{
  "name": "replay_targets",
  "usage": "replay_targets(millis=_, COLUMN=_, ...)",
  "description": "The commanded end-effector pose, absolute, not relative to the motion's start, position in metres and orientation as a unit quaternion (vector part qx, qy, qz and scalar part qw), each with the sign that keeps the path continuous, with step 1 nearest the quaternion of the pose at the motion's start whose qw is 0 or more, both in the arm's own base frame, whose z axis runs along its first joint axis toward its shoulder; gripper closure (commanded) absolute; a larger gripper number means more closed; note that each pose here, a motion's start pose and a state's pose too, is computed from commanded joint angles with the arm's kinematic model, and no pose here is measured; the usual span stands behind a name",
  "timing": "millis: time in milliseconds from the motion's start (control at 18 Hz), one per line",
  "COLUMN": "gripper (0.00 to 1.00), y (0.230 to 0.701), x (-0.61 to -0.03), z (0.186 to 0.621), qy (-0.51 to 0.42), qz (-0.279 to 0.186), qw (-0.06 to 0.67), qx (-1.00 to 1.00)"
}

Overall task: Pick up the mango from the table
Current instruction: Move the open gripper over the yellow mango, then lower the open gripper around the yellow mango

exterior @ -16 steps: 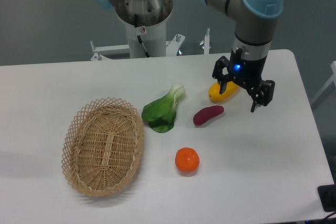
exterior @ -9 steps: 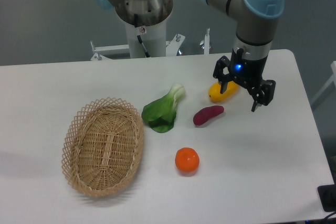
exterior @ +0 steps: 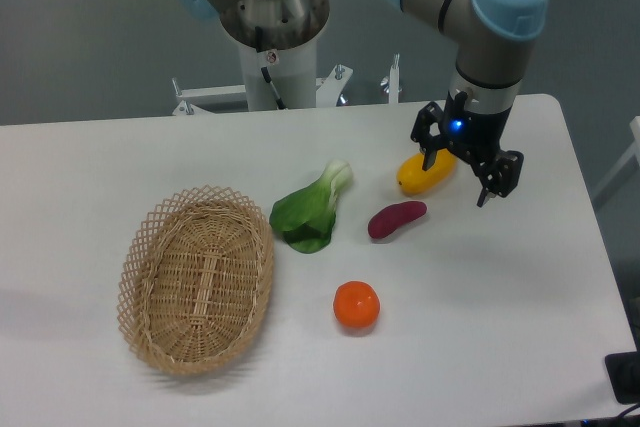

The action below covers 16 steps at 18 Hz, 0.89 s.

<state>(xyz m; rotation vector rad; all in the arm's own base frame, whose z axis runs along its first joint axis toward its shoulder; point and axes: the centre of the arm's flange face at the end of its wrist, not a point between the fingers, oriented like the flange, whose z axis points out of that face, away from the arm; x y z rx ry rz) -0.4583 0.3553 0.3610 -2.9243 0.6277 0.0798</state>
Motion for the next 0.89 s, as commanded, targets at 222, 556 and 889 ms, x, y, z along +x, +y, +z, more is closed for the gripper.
replay_targets(millis=222, gripper=0.00, y=0.334, x=-0.449, z=0.334, qy=0.255, qz=0.015, qw=0.054, qx=-0.965)
replay_targets(millis=556, gripper=0.00, y=0.295, x=-0.449, z=0.289, qy=0.281, qz=0.020, qw=0.035, qx=-0.959)
replay_targets(millis=889, gripper=0.00, y=0.266, x=-0.453, z=0.265, qy=0.266, qz=-0.005, qw=0.018, qx=-0.964)
